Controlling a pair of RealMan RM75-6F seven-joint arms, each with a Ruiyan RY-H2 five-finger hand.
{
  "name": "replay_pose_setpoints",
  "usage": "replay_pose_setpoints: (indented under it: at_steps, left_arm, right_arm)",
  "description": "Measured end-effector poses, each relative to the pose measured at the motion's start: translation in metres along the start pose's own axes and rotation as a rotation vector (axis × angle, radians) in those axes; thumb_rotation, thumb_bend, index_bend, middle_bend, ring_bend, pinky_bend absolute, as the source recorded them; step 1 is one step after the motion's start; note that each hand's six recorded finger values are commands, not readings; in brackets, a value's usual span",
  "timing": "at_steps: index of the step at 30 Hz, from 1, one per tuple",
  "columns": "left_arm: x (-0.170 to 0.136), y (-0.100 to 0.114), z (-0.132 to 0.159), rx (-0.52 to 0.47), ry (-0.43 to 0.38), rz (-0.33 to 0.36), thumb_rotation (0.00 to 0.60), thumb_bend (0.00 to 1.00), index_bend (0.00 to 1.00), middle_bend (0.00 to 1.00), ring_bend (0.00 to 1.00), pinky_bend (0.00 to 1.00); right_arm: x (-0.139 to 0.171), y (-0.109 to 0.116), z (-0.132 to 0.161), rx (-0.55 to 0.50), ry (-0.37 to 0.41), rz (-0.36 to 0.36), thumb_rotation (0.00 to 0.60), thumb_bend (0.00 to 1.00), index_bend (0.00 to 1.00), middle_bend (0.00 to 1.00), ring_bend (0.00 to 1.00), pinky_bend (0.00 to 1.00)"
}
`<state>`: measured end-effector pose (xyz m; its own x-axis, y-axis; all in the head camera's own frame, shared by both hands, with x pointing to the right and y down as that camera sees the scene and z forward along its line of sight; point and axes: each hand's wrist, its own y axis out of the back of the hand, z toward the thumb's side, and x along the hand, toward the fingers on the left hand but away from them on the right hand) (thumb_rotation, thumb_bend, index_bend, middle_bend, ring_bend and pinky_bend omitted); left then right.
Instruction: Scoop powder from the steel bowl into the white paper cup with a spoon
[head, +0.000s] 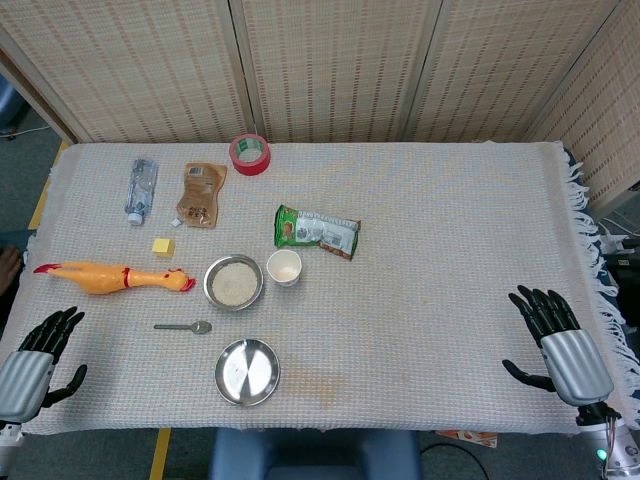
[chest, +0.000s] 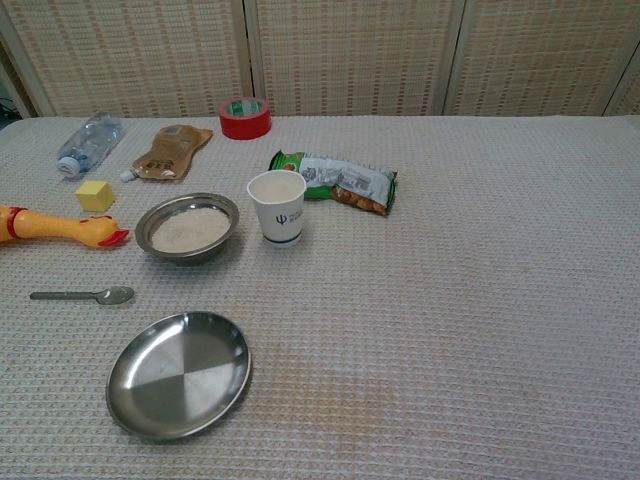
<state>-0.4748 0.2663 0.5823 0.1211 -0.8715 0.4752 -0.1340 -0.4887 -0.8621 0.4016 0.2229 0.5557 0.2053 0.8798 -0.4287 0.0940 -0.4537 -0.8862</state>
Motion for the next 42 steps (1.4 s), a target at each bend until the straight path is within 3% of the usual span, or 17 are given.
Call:
replay_pose_setpoints:
  at_steps: [6, 9, 11, 13, 15, 17, 21, 25, 31, 42]
  left_arm:
    - [0.003, -0.007, 0.004, 0.003, -0.010, -0.026, 0.600, 0.40, 0.00, 0.00, 0.00, 0.17]
    - [0.008, -0.011, 0.012, -0.002, -0.035, -0.028, 0.600, 0.41, 0.00, 0.10, 0.07, 0.26]
    - [0.012, -0.013, 0.018, 0.004, -0.051, -0.015, 0.600, 0.41, 0.02, 0.30, 0.27, 0.45]
    - [0.017, -0.014, 0.025, 0.016, -0.064, 0.011, 0.600, 0.41, 0.08, 0.65, 0.62, 0.75]
    - [0.024, -0.014, 0.034, 0.038, -0.084, 0.046, 0.600, 0.41, 0.15, 0.87, 0.82, 0.92]
    - [0.032, -0.017, 0.043, 0.069, -0.107, 0.074, 0.600, 0.41, 0.22, 0.99, 0.94, 0.99]
    - [0.047, -0.027, 0.060, 0.132, -0.137, 0.083, 0.600, 0.41, 0.31, 1.00, 1.00, 1.00]
    - [0.062, -0.046, 0.074, 0.154, -0.150, 0.035, 0.600, 0.41, 0.38, 1.00, 1.00, 1.00]
    - [0.081, -0.075, 0.087, 0.148, -0.143, -0.045, 0.600, 0.41, 0.38, 1.00, 1.00, 1.00]
    - [0.103, -0.104, 0.099, 0.235, -0.118, -0.041, 0.600, 0.40, 0.41, 1.00, 1.00, 1.00]
  right_arm:
    - [-0.001, 0.000, -0.002, 0.000, -0.006, 0.001, 0.524, 0.12, 0.00, 0.00, 0.00, 0.00]
    - [-0.002, 0.000, -0.003, 0.000, -0.014, 0.001, 0.523, 0.12, 0.00, 0.00, 0.00, 0.00]
    - [-0.003, -0.002, -0.003, 0.000, -0.015, 0.006, 0.524, 0.12, 0.00, 0.00, 0.00, 0.00]
    - [-0.004, -0.003, -0.003, -0.001, -0.017, 0.011, 0.522, 0.12, 0.00, 0.00, 0.00, 0.00]
    - [-0.005, -0.004, -0.004, -0.001, -0.020, 0.014, 0.522, 0.12, 0.00, 0.00, 0.00, 0.00]
    - [-0.006, -0.004, -0.004, -0.001, -0.025, 0.013, 0.522, 0.12, 0.00, 0.00, 0.00, 0.00]
    - [-0.006, -0.002, -0.005, -0.003, -0.029, 0.004, 0.523, 0.11, 0.00, 0.00, 0.00, 0.00]
    - [-0.005, 0.003, -0.006, -0.007, -0.034, -0.018, 0.523, 0.12, 0.00, 0.00, 0.00, 0.00]
    - [-0.004, 0.011, -0.011, -0.015, -0.048, -0.043, 0.523, 0.12, 0.00, 0.00, 0.00, 0.00]
    - [-0.005, 0.009, -0.014, -0.025, -0.051, -0.026, 0.522, 0.12, 0.00, 0.00, 0.00, 0.00]
